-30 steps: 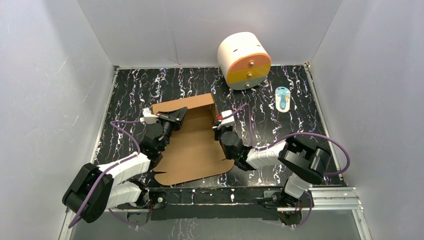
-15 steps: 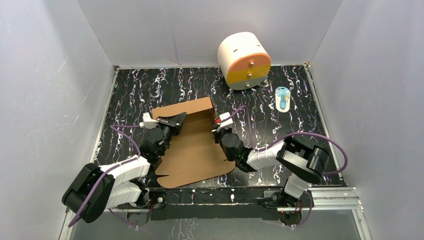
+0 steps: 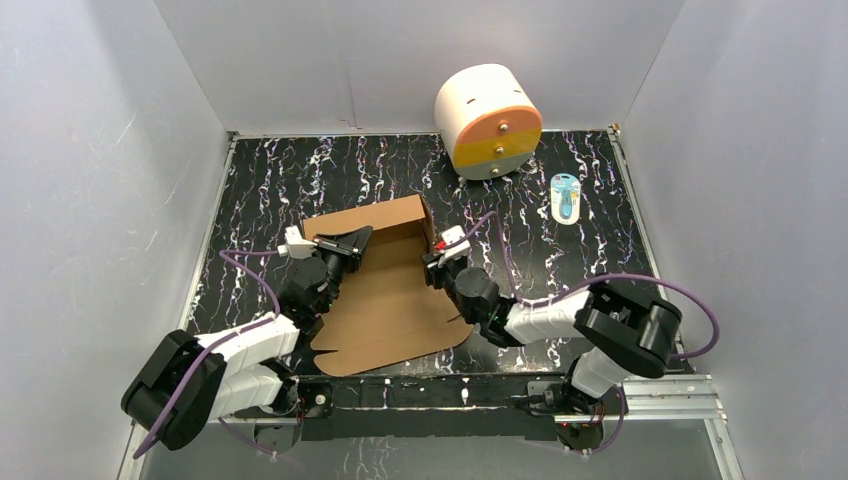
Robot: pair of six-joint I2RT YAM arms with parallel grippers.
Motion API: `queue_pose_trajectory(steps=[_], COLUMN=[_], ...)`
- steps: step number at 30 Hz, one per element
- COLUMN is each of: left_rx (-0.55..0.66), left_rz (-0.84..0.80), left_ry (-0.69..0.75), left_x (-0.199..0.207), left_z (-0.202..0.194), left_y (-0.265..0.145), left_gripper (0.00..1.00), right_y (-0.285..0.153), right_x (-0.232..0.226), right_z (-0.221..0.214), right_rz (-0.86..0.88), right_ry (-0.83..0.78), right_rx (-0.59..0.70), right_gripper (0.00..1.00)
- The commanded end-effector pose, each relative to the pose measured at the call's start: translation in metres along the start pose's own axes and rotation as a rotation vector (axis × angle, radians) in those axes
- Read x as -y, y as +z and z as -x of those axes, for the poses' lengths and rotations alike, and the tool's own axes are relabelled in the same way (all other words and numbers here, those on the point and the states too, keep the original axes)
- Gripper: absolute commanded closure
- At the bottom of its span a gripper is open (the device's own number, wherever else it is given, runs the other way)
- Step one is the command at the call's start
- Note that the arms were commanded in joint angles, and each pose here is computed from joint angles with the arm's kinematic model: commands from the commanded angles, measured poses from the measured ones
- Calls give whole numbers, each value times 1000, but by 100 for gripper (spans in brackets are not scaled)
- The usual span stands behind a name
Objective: Fold the paper box
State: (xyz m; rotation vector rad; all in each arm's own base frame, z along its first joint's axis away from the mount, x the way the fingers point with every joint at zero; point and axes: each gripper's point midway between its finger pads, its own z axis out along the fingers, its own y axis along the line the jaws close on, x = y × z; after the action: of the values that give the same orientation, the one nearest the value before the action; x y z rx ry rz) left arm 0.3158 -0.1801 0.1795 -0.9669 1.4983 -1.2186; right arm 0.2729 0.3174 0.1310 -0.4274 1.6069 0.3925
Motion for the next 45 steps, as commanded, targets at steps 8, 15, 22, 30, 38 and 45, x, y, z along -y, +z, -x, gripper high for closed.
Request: queue_pose_trajectory(steps=[8, 15, 22, 30, 38, 45], left_rx=[20, 28, 24, 31, 30, 11], left_rz=[138, 121, 111, 115, 107, 77], left_ry=[110, 110, 100, 101, 95, 87], left_x=[-43, -35, -28, -29, -25, -12], left_z=[3, 6, 5, 7, 7, 4], left_y=[-5, -5, -3, -3, -4, -3], left_gripper=[98, 97, 96, 96, 96, 95], right_y=[-19, -24, -8, -32, -14, 10], right_x=[19, 46, 57, 47, 90, 83], right_z=[50, 55, 38, 103, 85, 44], right_rz=[149, 278, 327, 420, 259, 312], right_ry=[-138, -151, -189, -144, -178, -191], right_rx=[42, 25, -18, 112, 40, -22], right_gripper=[41, 40, 38, 32, 30, 27])
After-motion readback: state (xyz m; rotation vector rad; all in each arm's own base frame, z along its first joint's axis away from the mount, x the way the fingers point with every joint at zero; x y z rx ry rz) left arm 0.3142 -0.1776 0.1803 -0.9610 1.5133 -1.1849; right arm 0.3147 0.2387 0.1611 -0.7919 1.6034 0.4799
